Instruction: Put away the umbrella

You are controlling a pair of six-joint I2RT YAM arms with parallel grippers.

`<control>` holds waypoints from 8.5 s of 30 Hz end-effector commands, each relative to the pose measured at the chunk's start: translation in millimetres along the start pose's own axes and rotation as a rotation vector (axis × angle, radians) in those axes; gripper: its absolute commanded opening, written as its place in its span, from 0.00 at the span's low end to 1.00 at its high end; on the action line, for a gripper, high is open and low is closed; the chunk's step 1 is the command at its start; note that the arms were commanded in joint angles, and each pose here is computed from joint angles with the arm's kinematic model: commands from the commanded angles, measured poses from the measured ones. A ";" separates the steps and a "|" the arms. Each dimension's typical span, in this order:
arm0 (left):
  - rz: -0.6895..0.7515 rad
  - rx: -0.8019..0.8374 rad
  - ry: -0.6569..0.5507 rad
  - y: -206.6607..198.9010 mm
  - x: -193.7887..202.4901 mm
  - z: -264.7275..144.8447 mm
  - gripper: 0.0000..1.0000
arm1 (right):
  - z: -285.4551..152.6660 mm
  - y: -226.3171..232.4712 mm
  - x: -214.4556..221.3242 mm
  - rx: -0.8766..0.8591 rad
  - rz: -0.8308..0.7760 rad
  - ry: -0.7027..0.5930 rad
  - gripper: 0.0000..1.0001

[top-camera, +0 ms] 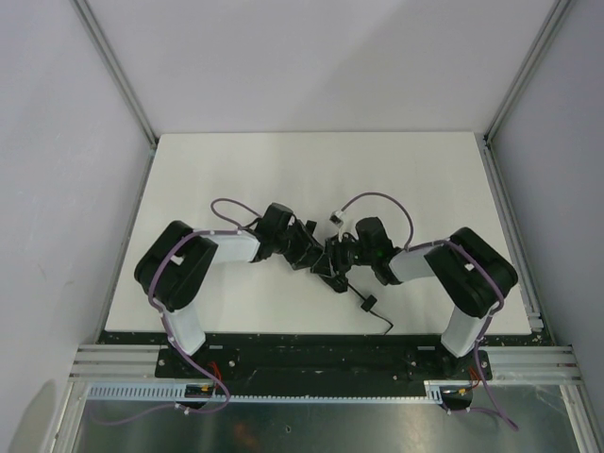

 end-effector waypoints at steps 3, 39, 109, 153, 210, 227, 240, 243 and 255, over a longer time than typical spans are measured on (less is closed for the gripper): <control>-0.003 -0.151 -0.084 39.2 -6.2 -0.6 0.00 | -22.9 8.6 -20.3 0.184 -0.064 0.000 0.76; -0.041 -0.227 -0.063 35.9 -10.6 -3.4 0.62 | 0.4 13.3 -22.5 0.364 -0.367 0.032 0.00; 1.164 0.911 0.031 -91.5 63.7 -195.6 0.82 | -151.8 128.0 -149.8 0.052 -0.544 -0.318 0.00; 1.173 0.788 0.438 -93.9 132.8 -164.4 0.00 | -179.0 118.3 -179.7 0.118 -0.459 -0.408 0.00; 1.308 0.370 0.080 -80.2 79.6 -183.5 0.00 | -219.8 139.2 -149.6 -0.173 -0.427 -0.377 0.00; 1.304 0.326 -0.066 -77.1 58.7 -186.6 0.46 | -205.2 120.6 -169.4 0.007 -0.464 -0.366 0.00; 0.477 0.425 0.007 -56.4 57.1 -222.0 0.77 | -198.1 101.5 -185.8 0.172 -0.586 -0.299 0.00; 0.185 0.402 0.111 -49.6 59.7 -212.3 0.80 | -195.4 100.5 -185.7 0.185 -0.593 -0.286 0.00; -0.580 0.482 0.203 -49.1 61.5 -172.7 0.65 | -183.9 111.5 -187.9 0.143 -0.618 -0.296 0.00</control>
Point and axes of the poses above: each gripper's point midway between its finger pads, its own z axis out along the fingers, its own y axis along the line the jaws close on, x = y × z, the point moved 8 cm from there along -z, back along the fingers, and after that the axes turned 5 degrees about -z, right-handed, at the moved point
